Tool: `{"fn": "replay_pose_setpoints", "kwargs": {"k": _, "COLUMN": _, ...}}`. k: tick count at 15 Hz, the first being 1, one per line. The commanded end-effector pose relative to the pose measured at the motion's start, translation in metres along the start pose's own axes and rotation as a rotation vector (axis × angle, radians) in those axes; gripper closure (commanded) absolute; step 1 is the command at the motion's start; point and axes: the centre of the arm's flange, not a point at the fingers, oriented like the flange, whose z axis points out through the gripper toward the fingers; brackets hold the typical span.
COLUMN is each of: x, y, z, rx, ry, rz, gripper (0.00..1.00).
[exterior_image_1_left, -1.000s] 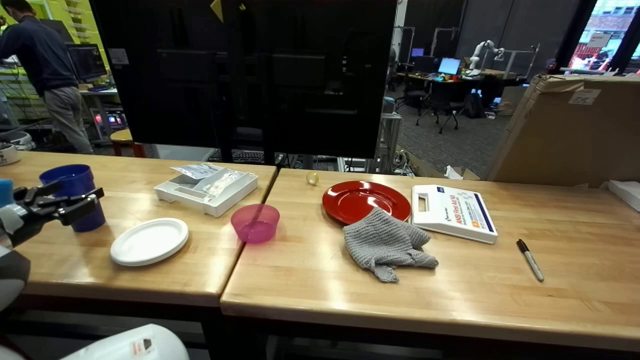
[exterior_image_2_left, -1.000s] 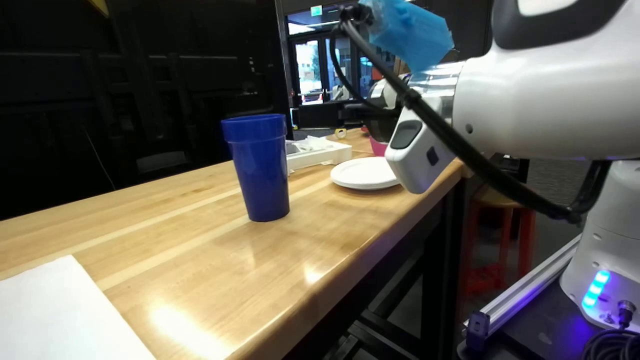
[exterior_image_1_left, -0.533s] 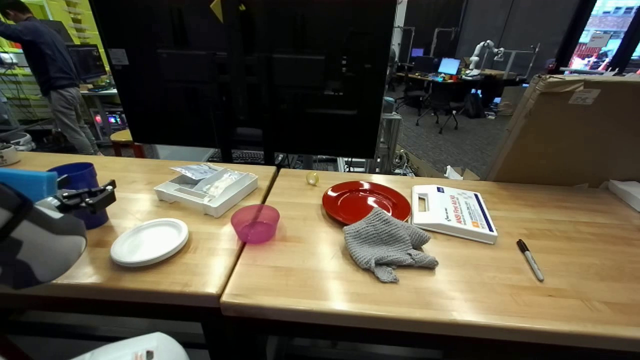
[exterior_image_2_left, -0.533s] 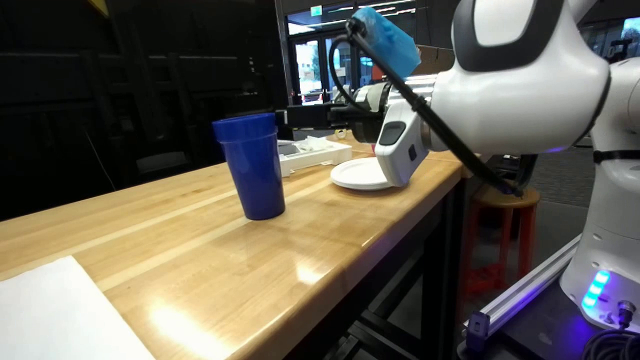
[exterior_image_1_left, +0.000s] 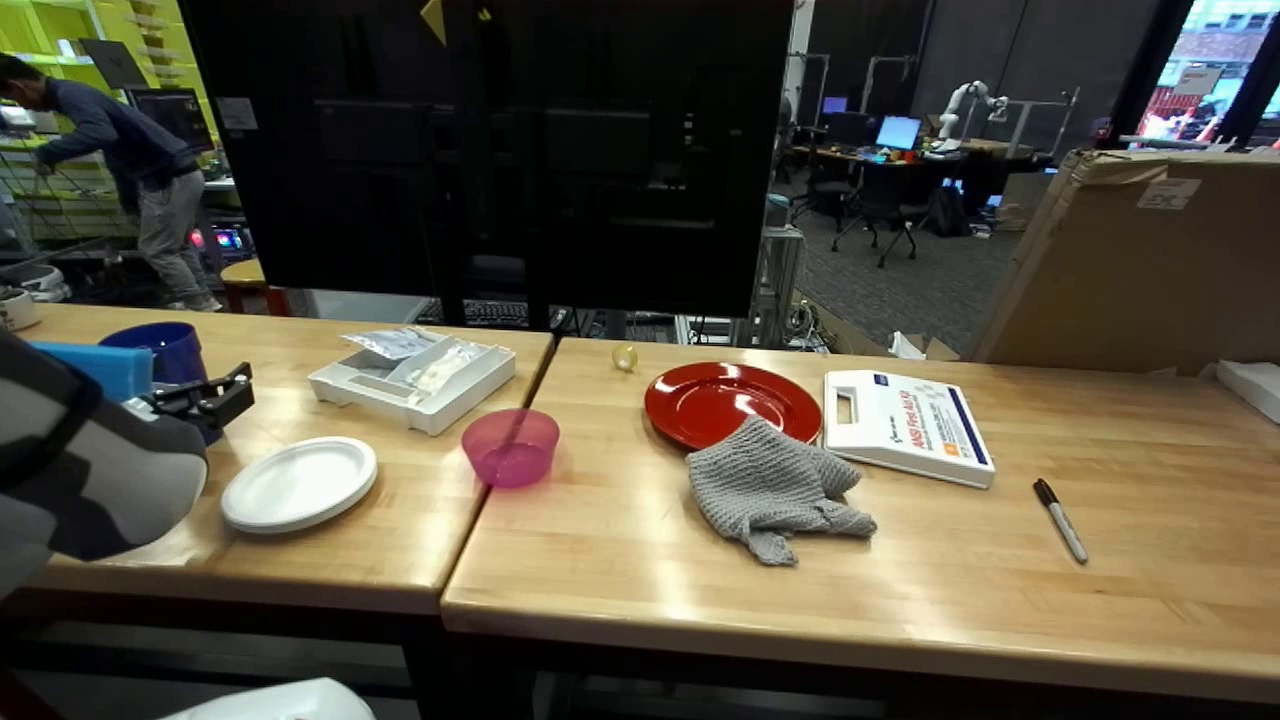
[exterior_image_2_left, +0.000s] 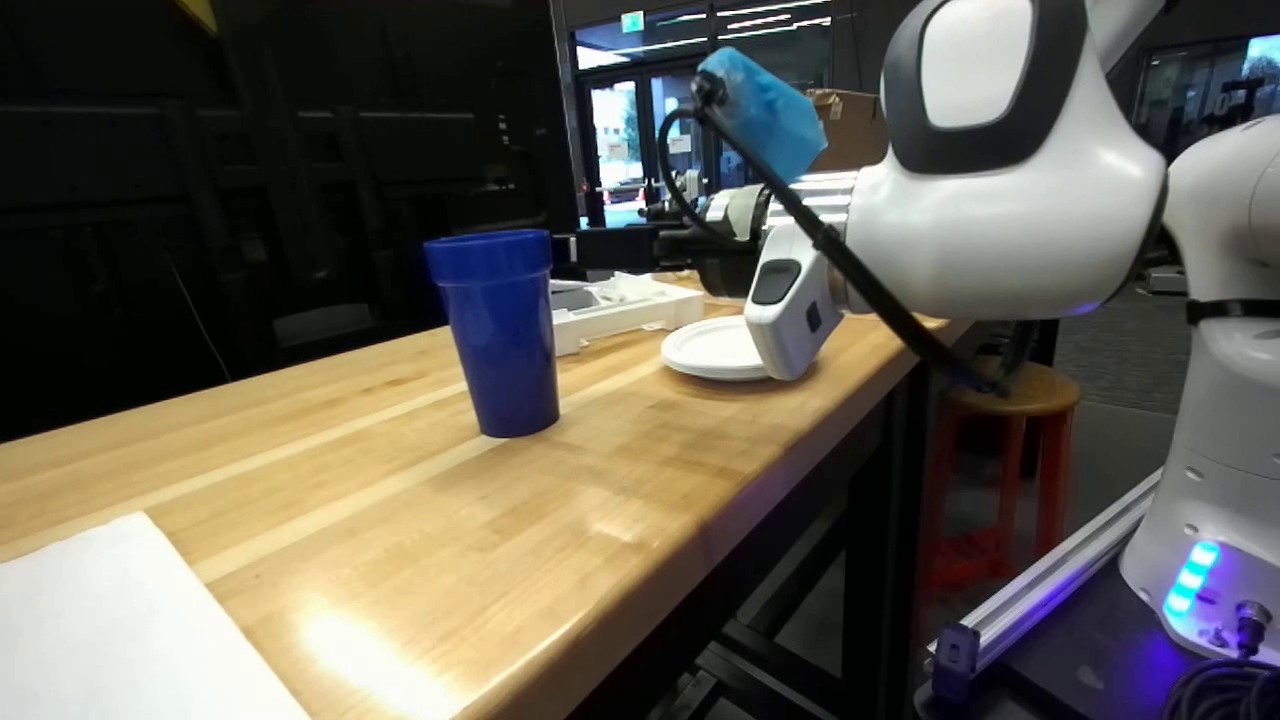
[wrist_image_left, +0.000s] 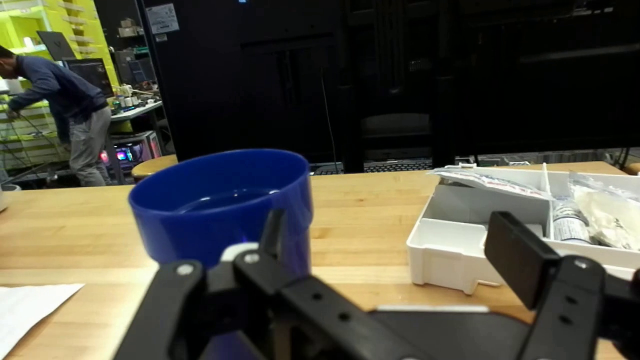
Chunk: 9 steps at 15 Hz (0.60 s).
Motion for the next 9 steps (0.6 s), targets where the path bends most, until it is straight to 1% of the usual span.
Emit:
{"fn": "replay_pose_setpoints", "kwargs": {"k": 1, "x": -0.010, "y": -0.023, "z": -0.056, "rx": -0.042, "ry": -0.005, "rz": -0.025, "gripper": 0.00}}
{"fn": "replay_pose_setpoints", "kwargs": {"k": 3, "x": -0.013, "y": -0.032, "z": -0.067, "rx": -0.064, "ry": 0.013, "rz": -0.039, "gripper": 0.00}}
{"fn": "replay_pose_setpoints", "kwargs": {"k": 9, "x": -0.015, "y": -0.041, "z": -0.065, "rx": -0.095, "ry": 0.066, "rz": -0.060, "gripper": 0.00}}
